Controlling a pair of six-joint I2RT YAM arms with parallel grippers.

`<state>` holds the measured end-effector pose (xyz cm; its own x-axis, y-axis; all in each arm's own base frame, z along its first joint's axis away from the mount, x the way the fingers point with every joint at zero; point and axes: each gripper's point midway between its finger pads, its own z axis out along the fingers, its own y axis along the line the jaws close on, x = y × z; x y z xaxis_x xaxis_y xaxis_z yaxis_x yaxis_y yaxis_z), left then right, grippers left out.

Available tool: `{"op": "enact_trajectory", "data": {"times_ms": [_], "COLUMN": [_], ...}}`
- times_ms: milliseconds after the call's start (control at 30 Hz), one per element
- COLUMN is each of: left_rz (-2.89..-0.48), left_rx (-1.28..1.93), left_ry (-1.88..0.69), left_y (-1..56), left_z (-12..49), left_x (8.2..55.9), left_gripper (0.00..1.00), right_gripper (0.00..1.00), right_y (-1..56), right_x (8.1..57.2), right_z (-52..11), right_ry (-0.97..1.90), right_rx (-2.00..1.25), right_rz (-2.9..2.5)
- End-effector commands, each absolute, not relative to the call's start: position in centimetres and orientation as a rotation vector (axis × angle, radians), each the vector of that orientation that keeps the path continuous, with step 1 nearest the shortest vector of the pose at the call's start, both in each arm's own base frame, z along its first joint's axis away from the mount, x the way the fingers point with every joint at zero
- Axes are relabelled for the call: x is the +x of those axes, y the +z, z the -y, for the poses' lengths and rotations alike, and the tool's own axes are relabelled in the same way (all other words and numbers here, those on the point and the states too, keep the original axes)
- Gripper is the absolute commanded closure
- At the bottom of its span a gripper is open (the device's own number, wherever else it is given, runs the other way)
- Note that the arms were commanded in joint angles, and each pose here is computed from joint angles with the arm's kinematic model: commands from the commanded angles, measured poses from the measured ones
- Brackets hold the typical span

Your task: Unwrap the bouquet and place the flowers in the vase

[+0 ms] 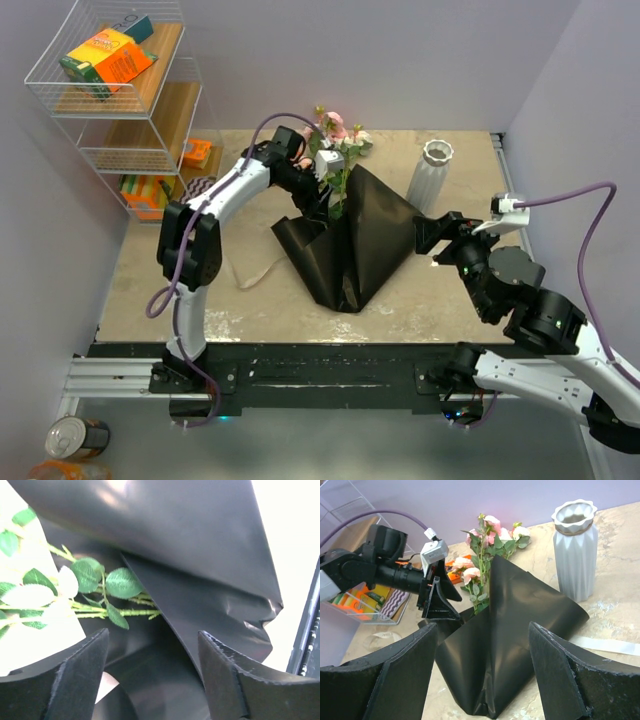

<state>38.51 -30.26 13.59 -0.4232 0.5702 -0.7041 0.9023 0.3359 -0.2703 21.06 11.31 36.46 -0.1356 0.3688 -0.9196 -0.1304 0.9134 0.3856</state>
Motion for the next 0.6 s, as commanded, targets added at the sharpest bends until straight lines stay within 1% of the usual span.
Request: {"op": "enact_trajectory", "data": {"times_ms": [0,300,400,567], "left_rz": [-2.137,-2.154,-2.175,-2.223], "left_rx": [1.326,1.301,1.308,1.320], "left_ry": [-1.127,-1.267,-1.281,-1.195], "left_y": [13.4,13.1,12.6,11.4], "left_z": [30.9,31.2,31.1,30.9], "left_x": [36.2,35.3,35.1,35.4], "left_gripper": [0.30,0.39,0.47,0.48], "right_gripper": [0.23,0.24,0.24,0.24], "right_y": [37.0,36.7,36.6,36.7], "right_x": [21.0,21.0,21.0,20.9], "right_z": [-11.3,-11.4,-11.4,-11.3], "right_ry": [0.463,0.473,0.476,0.480], "right_rx": [0.203,0.214,0.217,0.219], "right_rz": [-1.634,-1.638,-1.638,-1.636]}}
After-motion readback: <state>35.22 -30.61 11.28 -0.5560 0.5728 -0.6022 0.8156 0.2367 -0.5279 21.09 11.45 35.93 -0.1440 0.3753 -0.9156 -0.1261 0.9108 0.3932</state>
